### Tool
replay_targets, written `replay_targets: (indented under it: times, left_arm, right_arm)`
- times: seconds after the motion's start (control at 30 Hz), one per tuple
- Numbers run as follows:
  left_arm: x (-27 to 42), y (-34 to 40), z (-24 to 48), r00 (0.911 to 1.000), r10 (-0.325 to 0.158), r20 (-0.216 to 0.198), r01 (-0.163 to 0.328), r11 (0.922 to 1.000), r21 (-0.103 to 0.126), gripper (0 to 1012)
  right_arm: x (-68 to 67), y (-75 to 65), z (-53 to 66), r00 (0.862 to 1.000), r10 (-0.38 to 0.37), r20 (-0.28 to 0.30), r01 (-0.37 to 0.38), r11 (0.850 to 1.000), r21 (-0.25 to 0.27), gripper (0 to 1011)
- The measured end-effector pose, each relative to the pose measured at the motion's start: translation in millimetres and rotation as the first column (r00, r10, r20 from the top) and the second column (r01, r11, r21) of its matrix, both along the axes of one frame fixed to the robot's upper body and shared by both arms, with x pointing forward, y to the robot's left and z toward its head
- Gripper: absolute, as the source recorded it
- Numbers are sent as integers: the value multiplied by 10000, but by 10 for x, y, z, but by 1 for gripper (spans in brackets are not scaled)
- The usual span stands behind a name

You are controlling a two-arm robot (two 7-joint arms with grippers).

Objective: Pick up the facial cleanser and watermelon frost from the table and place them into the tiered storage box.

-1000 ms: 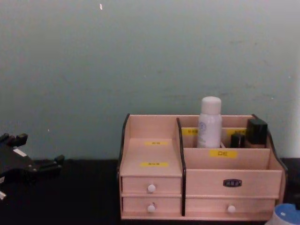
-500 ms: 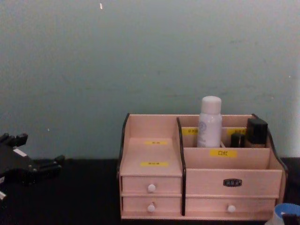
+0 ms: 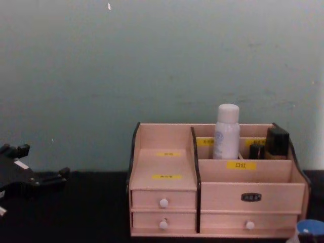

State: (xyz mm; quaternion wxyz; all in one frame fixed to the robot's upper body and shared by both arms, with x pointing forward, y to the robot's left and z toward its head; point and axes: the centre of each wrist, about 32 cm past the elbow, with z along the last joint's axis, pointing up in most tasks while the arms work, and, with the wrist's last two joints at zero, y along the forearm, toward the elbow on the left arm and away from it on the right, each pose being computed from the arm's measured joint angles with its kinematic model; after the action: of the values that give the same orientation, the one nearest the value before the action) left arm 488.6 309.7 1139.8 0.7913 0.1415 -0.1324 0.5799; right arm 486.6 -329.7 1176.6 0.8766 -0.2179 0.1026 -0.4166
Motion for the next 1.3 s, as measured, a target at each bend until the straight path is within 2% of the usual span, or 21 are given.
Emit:
replay_targets:
  times: [0.97,1.17,1.3]
  left_arm:
    - [0,0,0,10000,-1,0,1,10000,0,1001]
    - [0,0,0,10000,0,0,0,10000,0,1001]
    - [0,0,0,10000,0,0,0,10000,0,1001]
  right_arm:
    - [10,13,-5,9999,71,-106,-73,9998,-160,997]
    - [9,12,-4,9999,63,-107,-65,9999,-147,894]
    - [9,12,-3,9999,63,-106,-65,9999,-139,787]
